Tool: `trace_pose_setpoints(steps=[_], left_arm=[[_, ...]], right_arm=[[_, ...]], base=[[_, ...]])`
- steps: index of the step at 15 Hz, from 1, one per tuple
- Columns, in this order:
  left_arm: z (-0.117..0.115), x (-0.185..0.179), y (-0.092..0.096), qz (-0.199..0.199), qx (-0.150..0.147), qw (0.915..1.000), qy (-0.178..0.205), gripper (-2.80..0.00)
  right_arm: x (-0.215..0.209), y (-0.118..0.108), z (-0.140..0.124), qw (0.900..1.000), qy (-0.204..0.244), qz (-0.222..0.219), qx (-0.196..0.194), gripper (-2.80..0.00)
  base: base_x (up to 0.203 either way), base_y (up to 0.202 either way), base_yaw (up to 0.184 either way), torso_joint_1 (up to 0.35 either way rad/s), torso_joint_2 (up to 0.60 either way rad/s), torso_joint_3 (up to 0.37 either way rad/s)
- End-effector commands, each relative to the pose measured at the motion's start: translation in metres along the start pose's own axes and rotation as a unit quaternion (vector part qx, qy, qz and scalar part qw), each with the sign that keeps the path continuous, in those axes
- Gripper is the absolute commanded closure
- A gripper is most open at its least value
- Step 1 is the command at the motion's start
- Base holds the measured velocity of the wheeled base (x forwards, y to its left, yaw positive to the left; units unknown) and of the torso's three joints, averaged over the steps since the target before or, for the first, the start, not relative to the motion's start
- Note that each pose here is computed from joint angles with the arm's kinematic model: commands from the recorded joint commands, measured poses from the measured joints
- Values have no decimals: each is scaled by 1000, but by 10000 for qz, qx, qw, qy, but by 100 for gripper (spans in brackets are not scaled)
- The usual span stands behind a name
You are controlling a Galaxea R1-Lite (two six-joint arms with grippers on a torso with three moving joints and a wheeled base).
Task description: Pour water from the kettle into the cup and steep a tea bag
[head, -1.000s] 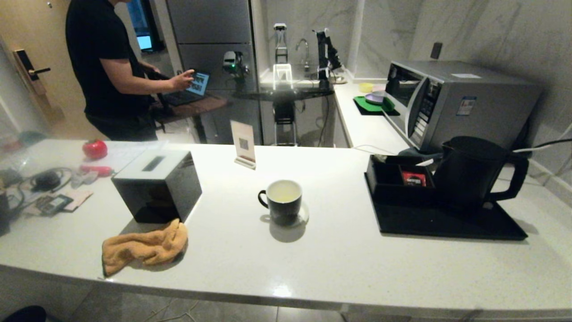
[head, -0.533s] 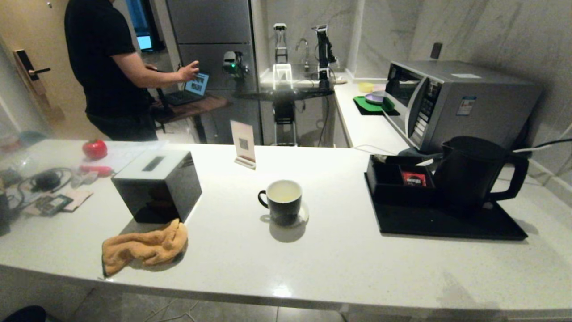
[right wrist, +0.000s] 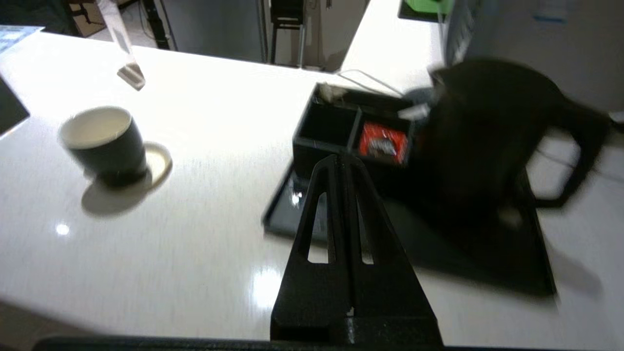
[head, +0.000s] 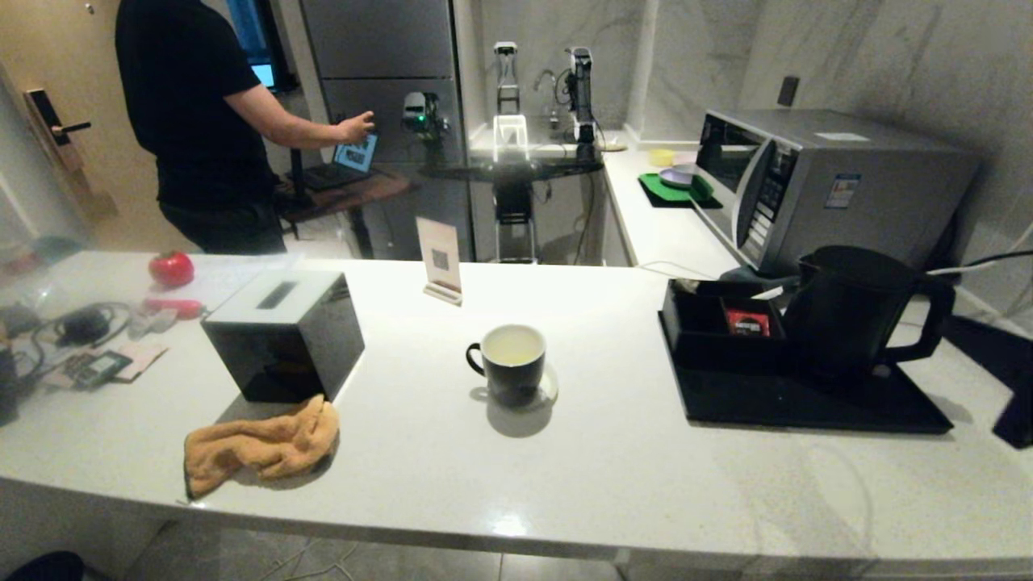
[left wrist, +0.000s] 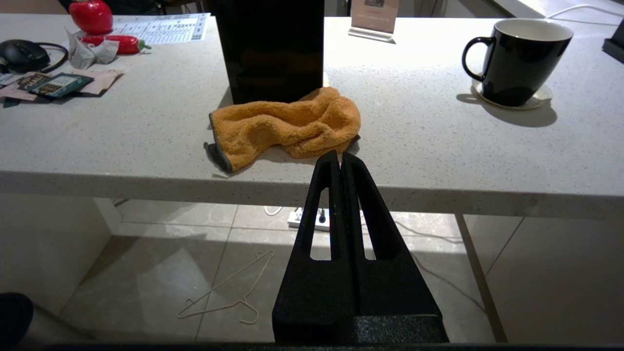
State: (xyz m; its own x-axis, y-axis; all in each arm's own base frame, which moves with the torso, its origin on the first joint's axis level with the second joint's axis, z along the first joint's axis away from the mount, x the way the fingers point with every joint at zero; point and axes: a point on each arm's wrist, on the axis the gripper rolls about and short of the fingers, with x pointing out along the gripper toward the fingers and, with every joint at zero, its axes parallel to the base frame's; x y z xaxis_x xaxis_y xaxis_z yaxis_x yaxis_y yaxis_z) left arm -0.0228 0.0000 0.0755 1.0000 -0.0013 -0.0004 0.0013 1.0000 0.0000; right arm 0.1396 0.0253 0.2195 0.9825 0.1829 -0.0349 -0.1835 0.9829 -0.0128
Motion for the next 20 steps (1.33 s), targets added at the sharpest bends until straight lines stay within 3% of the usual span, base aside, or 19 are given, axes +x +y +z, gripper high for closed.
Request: trace_pose_setpoints(steps=[1,6,14,15,20], left_arm=[[0,0,0,-1,0,10000,-2,0],[0,0,0,-1,0,10000,-2,0],[0,0,0,-1,0,10000,-2,0],[0,0,0,-1,0,10000,-2,0],[0,0,0,-1,0,10000,-2,0]], right_arm=[[44,2,-2,9992,402,72,-45,0],[129,13,3,9963,616,284,-533,0],[232,34,0,9944,763,493,-541,0],[241,35,-4,9940,826,497,-517,-280],[263,36,-18,9908,1154,473,-533,-280]], base=[[0,0,0,0,0,0],[0,0,0,0,0,0],[0,0,0,0,0,0],[0,0,0,0,0,0],[0,0,0,0,0,0]])
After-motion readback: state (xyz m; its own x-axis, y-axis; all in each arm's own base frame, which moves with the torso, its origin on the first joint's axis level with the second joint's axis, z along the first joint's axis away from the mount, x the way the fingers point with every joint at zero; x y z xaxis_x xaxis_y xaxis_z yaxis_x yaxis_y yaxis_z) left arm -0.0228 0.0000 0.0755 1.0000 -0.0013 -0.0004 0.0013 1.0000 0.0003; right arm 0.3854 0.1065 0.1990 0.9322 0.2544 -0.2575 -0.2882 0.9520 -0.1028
